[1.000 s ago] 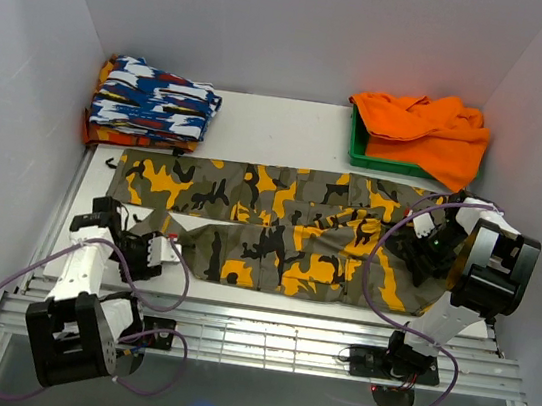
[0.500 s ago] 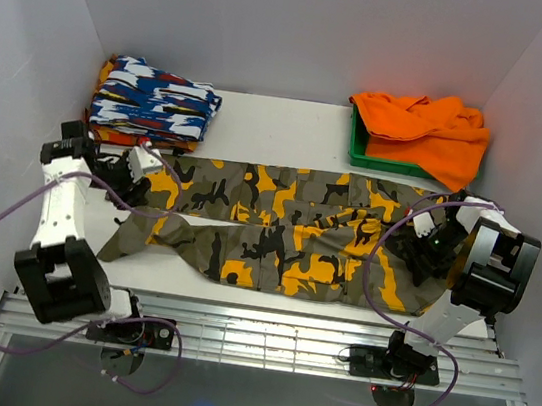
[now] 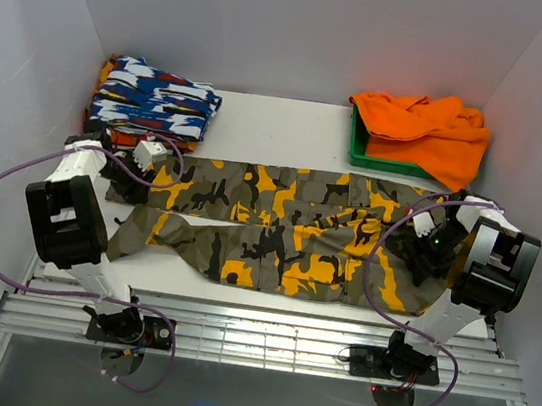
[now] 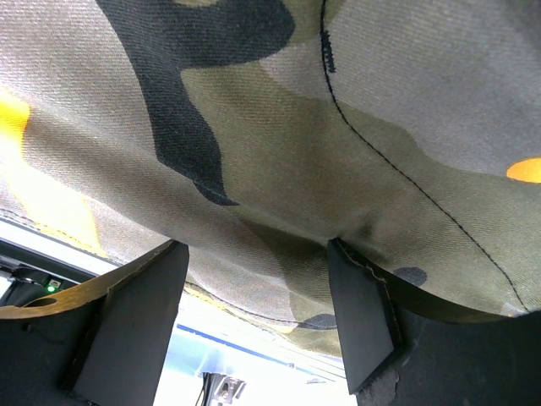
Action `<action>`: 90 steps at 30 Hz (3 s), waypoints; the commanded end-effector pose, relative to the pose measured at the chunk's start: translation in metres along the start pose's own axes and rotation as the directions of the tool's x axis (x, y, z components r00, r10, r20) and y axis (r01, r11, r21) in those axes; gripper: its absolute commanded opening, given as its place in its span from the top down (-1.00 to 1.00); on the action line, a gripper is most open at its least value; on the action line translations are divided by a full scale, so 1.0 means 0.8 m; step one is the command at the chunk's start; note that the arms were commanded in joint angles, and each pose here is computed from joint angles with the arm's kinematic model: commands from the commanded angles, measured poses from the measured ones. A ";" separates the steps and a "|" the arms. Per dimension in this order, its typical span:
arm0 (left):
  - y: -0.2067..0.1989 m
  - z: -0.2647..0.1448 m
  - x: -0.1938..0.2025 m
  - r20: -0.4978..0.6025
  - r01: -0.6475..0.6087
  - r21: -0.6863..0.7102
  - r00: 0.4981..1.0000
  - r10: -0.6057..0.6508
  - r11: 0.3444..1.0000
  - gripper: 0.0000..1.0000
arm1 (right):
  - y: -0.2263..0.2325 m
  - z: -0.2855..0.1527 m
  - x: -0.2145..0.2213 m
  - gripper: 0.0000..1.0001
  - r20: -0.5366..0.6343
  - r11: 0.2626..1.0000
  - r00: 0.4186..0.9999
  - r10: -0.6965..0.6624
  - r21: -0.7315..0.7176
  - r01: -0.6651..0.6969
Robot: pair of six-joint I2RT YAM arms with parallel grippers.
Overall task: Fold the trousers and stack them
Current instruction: Flatten the trousers out
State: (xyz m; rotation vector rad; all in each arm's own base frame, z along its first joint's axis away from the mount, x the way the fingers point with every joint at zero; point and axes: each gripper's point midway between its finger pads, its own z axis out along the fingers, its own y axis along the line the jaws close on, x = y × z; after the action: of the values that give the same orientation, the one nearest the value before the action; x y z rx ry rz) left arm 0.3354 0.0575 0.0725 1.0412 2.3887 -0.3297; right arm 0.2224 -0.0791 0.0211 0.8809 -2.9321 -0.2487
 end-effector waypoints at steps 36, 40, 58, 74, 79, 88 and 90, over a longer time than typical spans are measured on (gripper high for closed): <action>-0.038 -0.143 0.039 0.107 -0.448 -0.142 0.879 0.464 0.882 1.00 | -0.001 -0.001 -0.001 -0.43 0.017 1.000 1.000 -0.010 0.001 0.010; -0.066 -0.142 0.119 -0.004 -0.490 -0.073 0.871 0.491 0.869 1.00 | -0.001 0.001 0.000 -0.43 0.012 1.000 1.000 -0.014 0.000 0.014; -0.048 -0.152 0.095 0.118 -0.327 -0.188 0.929 0.352 0.926 -0.51 | 0.014 -0.037 -0.021 -0.57 0.118 0.999 0.993 -0.029 -0.026 0.032; -0.082 -0.020 0.119 -0.067 0.082 -0.003 0.994 -0.082 0.997 -0.02 | 0.003 -0.041 -0.056 -0.21 0.187 0.999 0.982 0.041 -0.010 -0.039; -0.056 0.004 0.151 -0.153 0.192 -0.041 0.969 -0.196 0.981 0.17 | 0.008 0.000 -0.043 -0.13 0.113 0.999 0.992 0.048 0.003 -0.049; 0.024 -0.014 0.179 -0.250 0.190 -0.178 0.940 -0.231 0.966 0.31 | 0.073 0.047 -0.006 -0.09 0.026 0.999 0.999 -0.020 -0.042 0.021; 0.027 -0.022 0.177 -0.250 0.168 -0.162 0.946 -0.206 0.972 0.31 | 0.083 0.050 -0.005 -0.08 0.018 0.998 0.999 -0.039 -0.049 0.040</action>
State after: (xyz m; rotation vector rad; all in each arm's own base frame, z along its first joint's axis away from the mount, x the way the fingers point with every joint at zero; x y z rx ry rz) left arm 0.2526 0.1186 0.0169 0.7701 2.6844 -0.3312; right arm 0.2250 -0.0400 0.0148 0.9766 -3.0247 -0.1729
